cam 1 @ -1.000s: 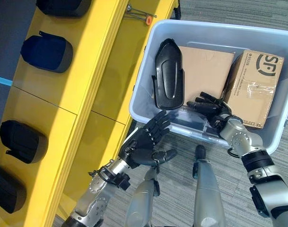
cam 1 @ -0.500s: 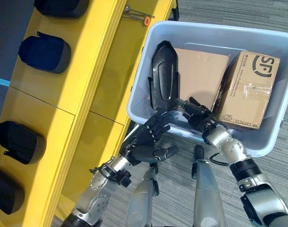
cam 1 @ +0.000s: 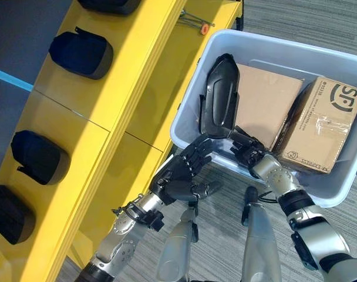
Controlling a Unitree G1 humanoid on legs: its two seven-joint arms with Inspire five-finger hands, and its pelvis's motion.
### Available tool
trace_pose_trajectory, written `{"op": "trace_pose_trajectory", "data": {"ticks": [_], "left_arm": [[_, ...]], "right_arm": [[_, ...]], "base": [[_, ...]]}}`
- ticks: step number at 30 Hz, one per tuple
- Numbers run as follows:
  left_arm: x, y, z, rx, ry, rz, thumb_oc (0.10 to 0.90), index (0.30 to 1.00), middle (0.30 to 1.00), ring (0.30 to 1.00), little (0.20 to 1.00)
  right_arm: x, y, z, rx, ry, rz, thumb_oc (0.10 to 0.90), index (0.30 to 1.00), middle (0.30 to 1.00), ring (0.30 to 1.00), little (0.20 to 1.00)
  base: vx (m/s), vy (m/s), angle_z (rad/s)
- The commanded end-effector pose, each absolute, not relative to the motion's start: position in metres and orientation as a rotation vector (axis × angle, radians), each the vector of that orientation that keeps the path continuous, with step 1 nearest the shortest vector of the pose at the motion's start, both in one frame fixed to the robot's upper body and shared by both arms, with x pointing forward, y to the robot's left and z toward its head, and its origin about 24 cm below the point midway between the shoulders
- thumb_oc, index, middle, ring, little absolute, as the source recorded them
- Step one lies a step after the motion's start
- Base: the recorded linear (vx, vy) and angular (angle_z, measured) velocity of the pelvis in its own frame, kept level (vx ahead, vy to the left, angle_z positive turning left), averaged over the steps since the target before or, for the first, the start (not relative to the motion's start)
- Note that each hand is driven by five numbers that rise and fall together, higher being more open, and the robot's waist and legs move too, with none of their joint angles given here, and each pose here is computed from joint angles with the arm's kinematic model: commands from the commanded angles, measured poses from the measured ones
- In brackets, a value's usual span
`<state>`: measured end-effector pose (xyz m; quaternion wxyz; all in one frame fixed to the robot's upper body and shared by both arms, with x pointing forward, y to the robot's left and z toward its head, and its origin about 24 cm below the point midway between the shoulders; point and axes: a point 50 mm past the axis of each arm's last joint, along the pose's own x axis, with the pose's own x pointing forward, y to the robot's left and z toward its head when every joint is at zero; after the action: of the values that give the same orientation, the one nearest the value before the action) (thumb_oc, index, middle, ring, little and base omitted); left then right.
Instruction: Move parts from the plastic box to the shelf.
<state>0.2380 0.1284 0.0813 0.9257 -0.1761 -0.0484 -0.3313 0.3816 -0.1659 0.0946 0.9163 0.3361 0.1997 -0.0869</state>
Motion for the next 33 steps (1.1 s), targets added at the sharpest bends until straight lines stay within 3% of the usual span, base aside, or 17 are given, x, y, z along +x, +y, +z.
{"op": "trace_pose_trajectory", "data": {"ticks": [1, 20, 33], "left_arm": [[0.236, 0.115, 0.124, -0.385, -0.294, -0.790, 0.900, 1.000, 1.000, 1.000, 1.000], [0.228, 0.125, 0.119, -0.370, -0.276, -0.785, 0.900, 1.000, 1.000, 1.000, 1.000], [0.220, 0.134, 0.117, -0.369, -0.255, -0.782, 0.900, 1.000, 1.000, 1.000, 1.000]], "right_arm": [[0.408, -0.165, 0.181, 0.713, 0.193, -0.101, 0.900, 1.000, 1.000, 1.000, 1.000], [0.411, -0.235, 0.263, 0.792, -0.111, -0.221, 0.900, 1.000, 1.000, 1.000, 1.000], [0.399, -0.244, 0.311, 0.605, -0.328, -0.174, 0.900, 1.000, 1.000, 1.000, 1.000]], "base": [[0.02, -0.017, 0.10], [0.03, -0.001, 0.07], [0.04, -0.002, 0.05]]}}
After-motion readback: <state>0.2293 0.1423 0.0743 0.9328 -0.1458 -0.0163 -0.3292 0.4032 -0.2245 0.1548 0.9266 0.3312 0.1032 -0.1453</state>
